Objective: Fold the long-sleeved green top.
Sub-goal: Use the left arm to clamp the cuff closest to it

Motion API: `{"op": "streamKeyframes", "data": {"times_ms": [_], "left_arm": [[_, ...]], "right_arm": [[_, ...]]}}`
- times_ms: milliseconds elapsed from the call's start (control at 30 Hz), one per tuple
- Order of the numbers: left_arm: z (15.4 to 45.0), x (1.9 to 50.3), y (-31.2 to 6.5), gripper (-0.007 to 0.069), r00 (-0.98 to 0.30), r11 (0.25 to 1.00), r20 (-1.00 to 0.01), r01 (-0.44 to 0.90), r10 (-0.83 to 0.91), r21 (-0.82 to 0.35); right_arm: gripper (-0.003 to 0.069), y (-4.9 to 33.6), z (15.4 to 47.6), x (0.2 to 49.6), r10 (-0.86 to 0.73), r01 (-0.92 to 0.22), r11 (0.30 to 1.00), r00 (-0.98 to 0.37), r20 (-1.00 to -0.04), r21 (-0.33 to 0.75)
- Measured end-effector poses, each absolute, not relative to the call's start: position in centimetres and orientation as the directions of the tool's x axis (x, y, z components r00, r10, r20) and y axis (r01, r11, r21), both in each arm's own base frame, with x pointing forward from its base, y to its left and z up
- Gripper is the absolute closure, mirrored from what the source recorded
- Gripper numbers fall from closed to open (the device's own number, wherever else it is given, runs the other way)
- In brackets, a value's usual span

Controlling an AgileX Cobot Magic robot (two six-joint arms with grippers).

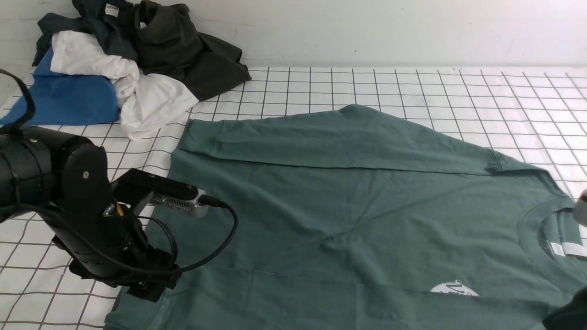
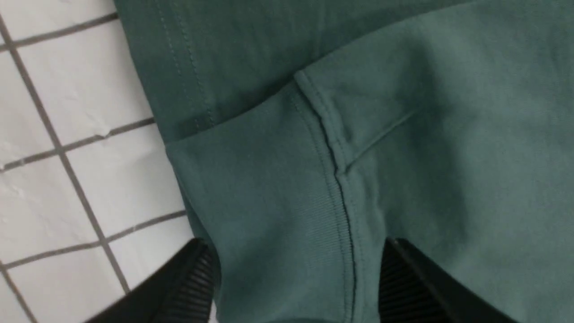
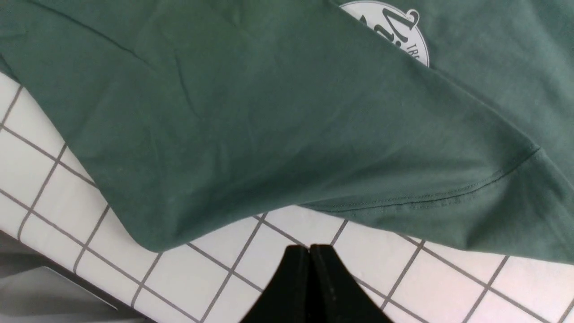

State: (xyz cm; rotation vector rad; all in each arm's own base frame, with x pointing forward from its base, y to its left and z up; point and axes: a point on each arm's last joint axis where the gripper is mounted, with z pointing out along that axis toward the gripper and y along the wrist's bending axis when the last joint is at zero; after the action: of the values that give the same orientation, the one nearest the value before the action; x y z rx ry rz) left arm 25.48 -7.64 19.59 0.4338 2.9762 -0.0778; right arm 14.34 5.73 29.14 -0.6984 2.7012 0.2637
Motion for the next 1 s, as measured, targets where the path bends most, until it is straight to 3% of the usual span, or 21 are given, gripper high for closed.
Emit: {"op": "streamKeyframes", "data": {"times_ms": [400, 633, 833, 1000], "left_arm": [[16.0, 27.0, -7.7, 0.0167, -0.961, 0.964, -0.088, 0.265, 0.262, -0.030], [15.8, 27.8, -5.6, 0.0167, -0.977, 0.981, -0.102, 0.193, 0.189, -0.030], [15.4, 28.0, -5.9, 0.0167, -0.978, 0.981, -0.106, 0.186, 0.180, -0.052], [15.3, 28.1, -6.1, 0.0214, -0.976, 0.978, -0.105, 0.200, 0.193, -0.066]], "right_arm": [[0.0673, 5.7, 29.2, 14.4, -0.428, -0.492, 0.866, -0.824, -0.372, 0.094], [0.0673, 5.8, 29.2, 14.5, -0.423, -0.489, 0.867, -0.822, -0.381, 0.092], [0.0673, 5.8, 29.3, 14.7, -0.417, -0.488, 0.869, -0.815, -0.404, 0.087], [0.0673, 5.8, 29.3, 14.7, -0.416, -0.487, 0.869, -0.814, -0.406, 0.086]]}}
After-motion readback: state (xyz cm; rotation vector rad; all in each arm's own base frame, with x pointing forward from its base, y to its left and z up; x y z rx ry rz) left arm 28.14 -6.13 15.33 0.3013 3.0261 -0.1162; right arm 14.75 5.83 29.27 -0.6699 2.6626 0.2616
